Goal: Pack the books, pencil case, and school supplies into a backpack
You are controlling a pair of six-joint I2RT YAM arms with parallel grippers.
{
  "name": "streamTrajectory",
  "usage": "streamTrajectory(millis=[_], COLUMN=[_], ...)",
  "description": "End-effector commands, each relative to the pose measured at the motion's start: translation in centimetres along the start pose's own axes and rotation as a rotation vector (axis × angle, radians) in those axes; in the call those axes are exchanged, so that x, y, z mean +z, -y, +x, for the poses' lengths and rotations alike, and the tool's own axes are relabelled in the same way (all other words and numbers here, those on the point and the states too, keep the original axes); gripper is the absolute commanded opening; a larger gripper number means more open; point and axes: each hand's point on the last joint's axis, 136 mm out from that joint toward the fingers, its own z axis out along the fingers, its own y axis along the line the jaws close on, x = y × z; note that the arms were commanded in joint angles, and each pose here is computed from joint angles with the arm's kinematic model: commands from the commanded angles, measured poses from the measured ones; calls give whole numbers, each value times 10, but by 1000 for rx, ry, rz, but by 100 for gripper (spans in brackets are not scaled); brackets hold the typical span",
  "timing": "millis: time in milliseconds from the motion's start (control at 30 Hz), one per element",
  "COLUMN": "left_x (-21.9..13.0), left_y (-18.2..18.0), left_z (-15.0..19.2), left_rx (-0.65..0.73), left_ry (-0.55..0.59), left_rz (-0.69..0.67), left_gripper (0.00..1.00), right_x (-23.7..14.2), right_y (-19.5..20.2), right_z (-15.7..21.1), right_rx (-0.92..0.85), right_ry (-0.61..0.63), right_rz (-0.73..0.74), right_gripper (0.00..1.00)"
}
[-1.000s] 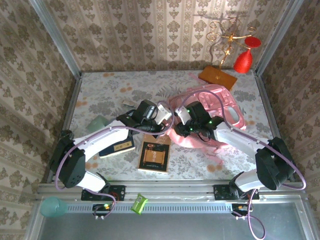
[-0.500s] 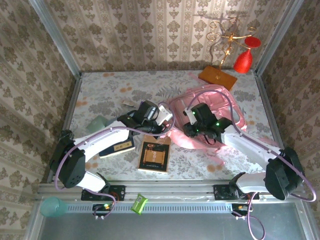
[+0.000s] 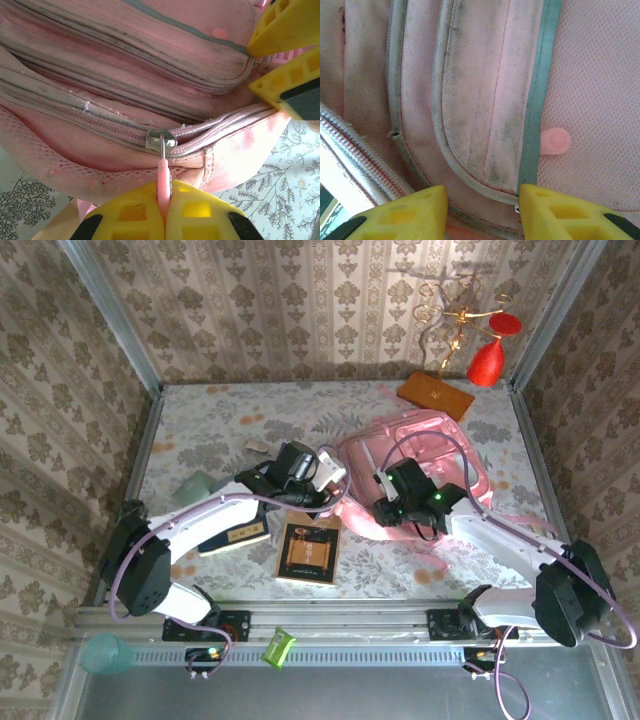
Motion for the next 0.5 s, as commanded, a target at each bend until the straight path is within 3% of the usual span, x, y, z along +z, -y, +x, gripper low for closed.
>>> streamTrajectory(millis=[0,100,233,367,467], left_x=[-12,-11,-8,-7,-8], left_y=[6,6,7,9,11], left_z=[-28,-29,-29,-29,-29], left_rx=[15,17,25,27,30], left_ry=[82,81,72,68,73], left_rz=[27,22,24,29,32], left_gripper=[0,0,0,0,0], right_x=[5,-2,-15,-18,-12], right_y=[-20,-36,-45,-50,-52], right_z=[-2,-5,-14,-23,-25], right_rx=[-36,-63,-91,-99,-106], right_ry=[-6,49,120,161,156], right_rz=[-87,-175,-227,-255,-256], right_gripper=[45,53,55,53,47])
